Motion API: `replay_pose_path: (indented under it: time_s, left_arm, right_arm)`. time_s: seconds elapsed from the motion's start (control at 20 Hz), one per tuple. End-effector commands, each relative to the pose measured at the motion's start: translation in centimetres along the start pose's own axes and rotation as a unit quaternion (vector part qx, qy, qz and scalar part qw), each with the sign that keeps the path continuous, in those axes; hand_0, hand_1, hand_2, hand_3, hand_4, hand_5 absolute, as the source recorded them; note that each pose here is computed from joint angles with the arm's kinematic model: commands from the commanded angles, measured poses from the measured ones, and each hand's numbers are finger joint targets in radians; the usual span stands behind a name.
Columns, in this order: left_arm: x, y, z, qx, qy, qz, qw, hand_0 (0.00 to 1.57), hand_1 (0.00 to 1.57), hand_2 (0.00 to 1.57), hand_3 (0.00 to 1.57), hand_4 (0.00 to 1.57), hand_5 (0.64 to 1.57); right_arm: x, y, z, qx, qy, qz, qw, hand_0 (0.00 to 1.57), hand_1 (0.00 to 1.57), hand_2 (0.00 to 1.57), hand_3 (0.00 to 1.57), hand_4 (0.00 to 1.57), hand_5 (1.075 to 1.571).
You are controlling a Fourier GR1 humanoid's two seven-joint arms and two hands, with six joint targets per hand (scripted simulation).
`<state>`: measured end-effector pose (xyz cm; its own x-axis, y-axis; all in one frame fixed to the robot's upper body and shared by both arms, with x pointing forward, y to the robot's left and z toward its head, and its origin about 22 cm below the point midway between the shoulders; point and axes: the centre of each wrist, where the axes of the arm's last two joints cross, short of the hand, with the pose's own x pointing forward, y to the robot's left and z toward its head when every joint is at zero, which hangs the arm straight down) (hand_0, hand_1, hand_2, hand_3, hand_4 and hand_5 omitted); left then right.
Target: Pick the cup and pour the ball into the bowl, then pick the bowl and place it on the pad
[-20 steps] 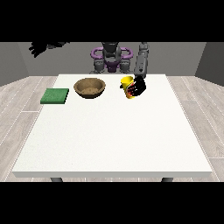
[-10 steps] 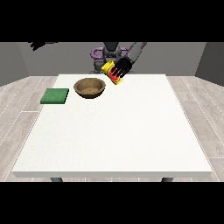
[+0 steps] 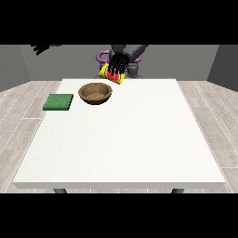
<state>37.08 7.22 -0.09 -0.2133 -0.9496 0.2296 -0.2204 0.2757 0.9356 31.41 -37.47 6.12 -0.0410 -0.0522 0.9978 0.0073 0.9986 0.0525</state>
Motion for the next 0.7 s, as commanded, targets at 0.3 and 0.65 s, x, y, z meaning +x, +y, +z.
replay_pose_path:
  time_s: [0.3,0.65]
  left_arm:
    - [1.6,-0.5,0.6,-0.042,-0.03,-0.148,0.988,0.0,0.0,1.57,1.38,0.82,1.553]
    - [0.4,1.6,-1.9,0.009,-0.048,-0.238,0.97,0.89,0.89,1.57,1.52,0.56,1.541]
  right_arm:
    - [-3.2,-1.7,2.7,-0.027,0.032,-0.012,0.9991,0.0,0.0,0.0,0.23,0.45,1.57]
    - [-1.1,-2.2,1.6,-0.016,-0.01,-0.014,0.9997,0.0,0.0,0.0,0.43,0.43,1.571]
